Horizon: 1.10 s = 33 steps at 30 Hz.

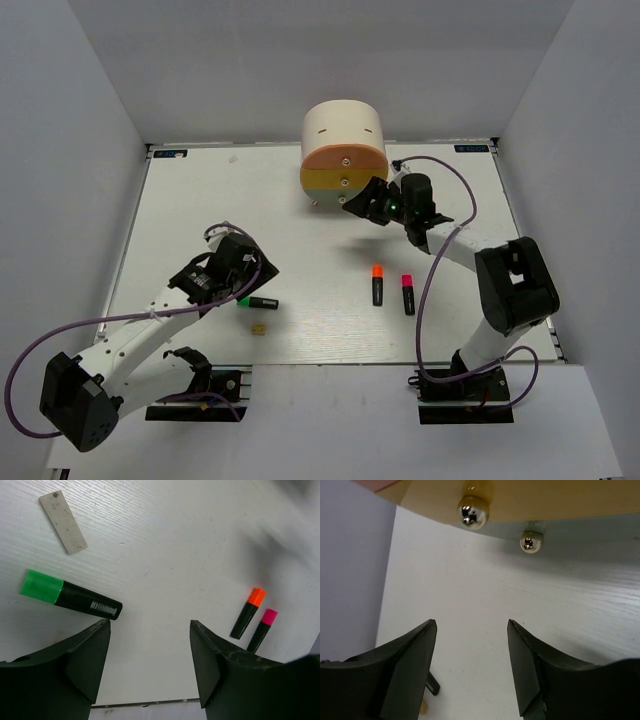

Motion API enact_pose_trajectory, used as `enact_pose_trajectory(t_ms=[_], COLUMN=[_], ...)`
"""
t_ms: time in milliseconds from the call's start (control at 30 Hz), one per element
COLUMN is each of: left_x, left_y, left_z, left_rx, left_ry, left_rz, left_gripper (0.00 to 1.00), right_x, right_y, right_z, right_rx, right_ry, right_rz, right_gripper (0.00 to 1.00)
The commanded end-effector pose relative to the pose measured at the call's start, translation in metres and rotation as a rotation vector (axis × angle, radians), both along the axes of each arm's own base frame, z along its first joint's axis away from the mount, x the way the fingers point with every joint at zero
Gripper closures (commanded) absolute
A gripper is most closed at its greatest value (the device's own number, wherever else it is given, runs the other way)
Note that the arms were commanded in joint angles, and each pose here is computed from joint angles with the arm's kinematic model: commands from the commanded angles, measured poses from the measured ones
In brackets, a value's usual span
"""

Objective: Sort the stationery into containers
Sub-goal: Open the drawer in the storage box.

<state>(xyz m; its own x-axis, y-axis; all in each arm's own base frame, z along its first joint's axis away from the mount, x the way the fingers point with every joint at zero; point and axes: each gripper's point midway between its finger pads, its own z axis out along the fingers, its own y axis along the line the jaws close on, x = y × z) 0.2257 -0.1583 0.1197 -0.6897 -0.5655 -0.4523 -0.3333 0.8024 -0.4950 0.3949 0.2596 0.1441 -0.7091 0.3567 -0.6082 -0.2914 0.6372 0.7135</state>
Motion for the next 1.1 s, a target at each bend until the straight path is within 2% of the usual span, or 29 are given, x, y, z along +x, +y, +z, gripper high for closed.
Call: enact_pose_trajectory(t_ms=[0,167,300,400,600,933,1067], left_x=[-0.004,-0.005,-0.007,-0.007,-0.008,-0.007,-0.007], left_y=[0.004,0.005,0.006,0.006,0.008,0.006,0.006], left_z=[0.001,-0.003,-0.007,-0.009,-0.016,-0.014,-0.017], left_rx=[0.0,0.006,0.017,0.023,0.041,0.035,0.04], left_ry=[0.0,0.007,0.023,0.031,0.056,0.058,0.065], left_rz=[0.007,0.007,0.007,0.007,0.007,0.014,0.014], left_gripper=[0.25,0.24,0.24,0.24,0.24,0.24,0.24], right_x=[0.032,0.056,0.071,0.077,0.09,0.097,0.097], right_y=[0.007,0.01,0.015,0.015,0.018,0.023,0.023], right_z=[0.034,0.037,0.048,0.039,0.041,0.035,0.034], right_rx=[0.124,0.138,0.157,0.151,0.169,0.168,0.166], right_ry=[-0.037,-0.048,-0.08,-0.063,-0.064,-0.055,-0.059], right_rz=[-0.1,-0.152,-0.17,-0.189,-0.205,-0.215,-0.214], right_gripper=[0.35,0.35,0.42,0.47,0.5,0.54,0.6])
